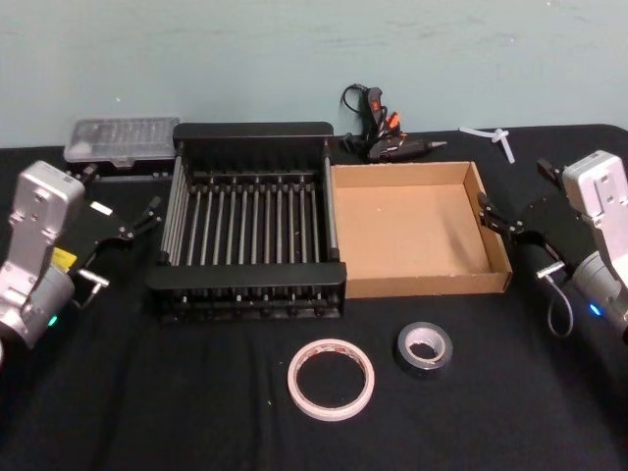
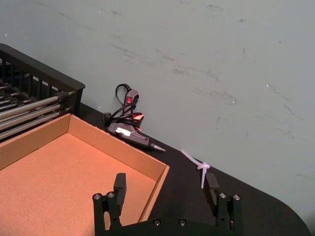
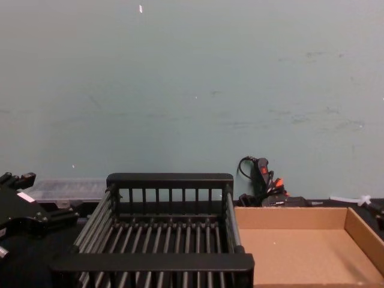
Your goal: Pick up the white tape and place it into the black box , Pick up the silver tape and place it into the brown box.
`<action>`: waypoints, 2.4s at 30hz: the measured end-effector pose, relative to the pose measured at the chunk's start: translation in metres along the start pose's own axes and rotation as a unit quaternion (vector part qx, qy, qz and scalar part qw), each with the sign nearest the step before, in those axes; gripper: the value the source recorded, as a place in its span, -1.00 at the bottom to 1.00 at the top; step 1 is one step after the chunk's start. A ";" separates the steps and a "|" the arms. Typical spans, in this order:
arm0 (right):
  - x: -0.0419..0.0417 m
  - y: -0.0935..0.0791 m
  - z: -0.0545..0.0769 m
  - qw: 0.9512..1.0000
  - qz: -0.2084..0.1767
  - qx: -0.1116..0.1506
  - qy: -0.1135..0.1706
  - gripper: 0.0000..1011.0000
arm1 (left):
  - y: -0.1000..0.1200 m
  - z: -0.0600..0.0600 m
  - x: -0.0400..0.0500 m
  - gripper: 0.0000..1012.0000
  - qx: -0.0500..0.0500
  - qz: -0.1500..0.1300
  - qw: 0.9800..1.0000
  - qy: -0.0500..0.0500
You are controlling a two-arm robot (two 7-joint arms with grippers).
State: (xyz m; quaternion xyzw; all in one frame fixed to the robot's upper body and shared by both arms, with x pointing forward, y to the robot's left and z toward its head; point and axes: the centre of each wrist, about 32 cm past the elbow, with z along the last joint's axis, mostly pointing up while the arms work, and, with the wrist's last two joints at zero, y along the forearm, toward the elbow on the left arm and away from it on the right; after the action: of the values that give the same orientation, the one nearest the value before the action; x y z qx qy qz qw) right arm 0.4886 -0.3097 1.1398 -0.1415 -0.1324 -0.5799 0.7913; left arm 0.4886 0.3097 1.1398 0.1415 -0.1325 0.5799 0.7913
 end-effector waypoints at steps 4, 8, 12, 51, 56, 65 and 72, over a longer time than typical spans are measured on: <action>0.0000 0.000 0.000 1.000 0.000 0.000 0.000 0.98 | 0.000 0.000 0.0000 0.98 0.000 0.000 1.000 0.000; 0.0000 0.000 0.000 1.000 0.000 0.000 0.000 0.98 | 0.000 0.000 0.0000 0.98 0.000 0.000 1.000 0.000; 0.0000 0.000 0.000 1.000 0.000 0.000 0.000 0.98 | 0.000 0.000 0.0000 0.98 0.000 0.000 1.000 0.000; 0.0010 -0.004 0.006 0.999 0.017 0.002 0.028 0.98 | 0.000 0.000 0.0000 0.98 0.000 0.000 1.000 0.000; 0.0010 -0.010 0.015 0.998 0.034 0.002 0.055 0.98 | 0.000 0.000 0.0000 0.98 0.000 0.000 1.000 0.000; -0.0021 -0.023 0.029 0.994 0.066 -0.005 0.093 0.98 | 0.000 0.000 0.0000 0.98 0.000 0.000 1.000 0.000; -0.0051 -0.036 0.039 0.989 0.088 -0.014 0.118 0.98 | 0.000 0.000 0.0000 0.98 0.000 0.000 1.000 0.000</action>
State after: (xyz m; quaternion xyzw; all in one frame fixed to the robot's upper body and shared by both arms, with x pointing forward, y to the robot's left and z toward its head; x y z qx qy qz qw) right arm 0.4509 -0.3007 1.1768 -0.0942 -0.0168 -0.5228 0.8471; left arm 0.4886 0.3097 1.1398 0.1415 -0.1325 0.5799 0.7913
